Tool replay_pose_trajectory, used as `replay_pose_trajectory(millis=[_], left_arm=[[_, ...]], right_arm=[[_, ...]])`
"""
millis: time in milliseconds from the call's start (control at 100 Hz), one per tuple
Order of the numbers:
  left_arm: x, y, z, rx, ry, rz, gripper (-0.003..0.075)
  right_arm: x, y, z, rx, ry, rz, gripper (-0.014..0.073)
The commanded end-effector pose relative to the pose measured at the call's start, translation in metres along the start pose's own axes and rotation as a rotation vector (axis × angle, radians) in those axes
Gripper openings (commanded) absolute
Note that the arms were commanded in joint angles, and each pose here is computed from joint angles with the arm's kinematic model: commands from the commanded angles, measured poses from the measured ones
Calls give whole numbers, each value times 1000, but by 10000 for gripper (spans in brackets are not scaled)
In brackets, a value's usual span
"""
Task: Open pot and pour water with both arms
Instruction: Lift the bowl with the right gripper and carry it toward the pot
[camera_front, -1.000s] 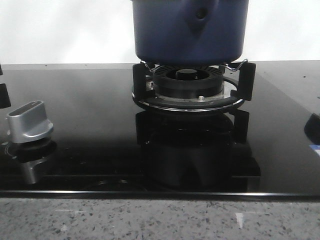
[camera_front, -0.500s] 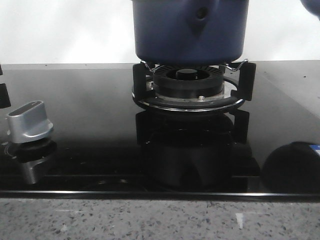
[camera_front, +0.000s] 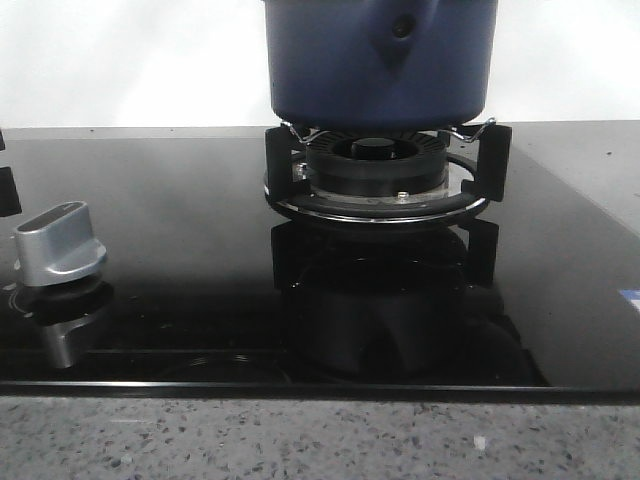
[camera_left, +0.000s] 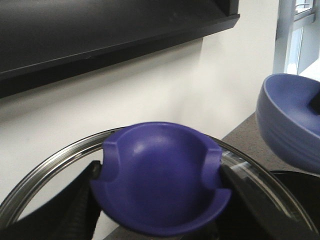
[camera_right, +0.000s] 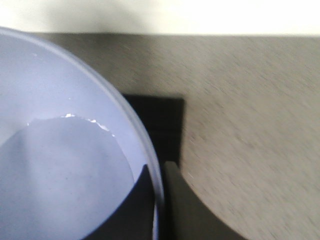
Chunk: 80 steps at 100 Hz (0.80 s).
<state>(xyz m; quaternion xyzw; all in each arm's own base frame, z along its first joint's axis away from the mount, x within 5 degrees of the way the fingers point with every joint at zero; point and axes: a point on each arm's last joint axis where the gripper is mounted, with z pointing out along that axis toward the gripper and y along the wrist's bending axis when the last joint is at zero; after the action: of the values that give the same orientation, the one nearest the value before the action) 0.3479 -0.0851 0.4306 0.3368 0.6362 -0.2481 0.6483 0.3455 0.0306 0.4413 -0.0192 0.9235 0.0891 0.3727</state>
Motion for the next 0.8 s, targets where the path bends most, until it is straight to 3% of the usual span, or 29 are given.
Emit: replay_pose_trajectory(millis=[0, 410, 650, 790], left_arm=[[-37, -7, -16, -35, -127, -5, 190], [-37, -4, -16, -69, -126, -7, 190], [-37, -4, -16, -69, -125, -7, 190], [-37, -4, -16, -69, -125, -7, 190]], right_arm=[[-17, 16, -23, -50, -191, -17, -55], [-31, 46, 2, -97, -406, -94, -55], [-16, 48, 21, -79, -524, -175, -55], [-2, 47, 18, -68, -694, -180, -55]])
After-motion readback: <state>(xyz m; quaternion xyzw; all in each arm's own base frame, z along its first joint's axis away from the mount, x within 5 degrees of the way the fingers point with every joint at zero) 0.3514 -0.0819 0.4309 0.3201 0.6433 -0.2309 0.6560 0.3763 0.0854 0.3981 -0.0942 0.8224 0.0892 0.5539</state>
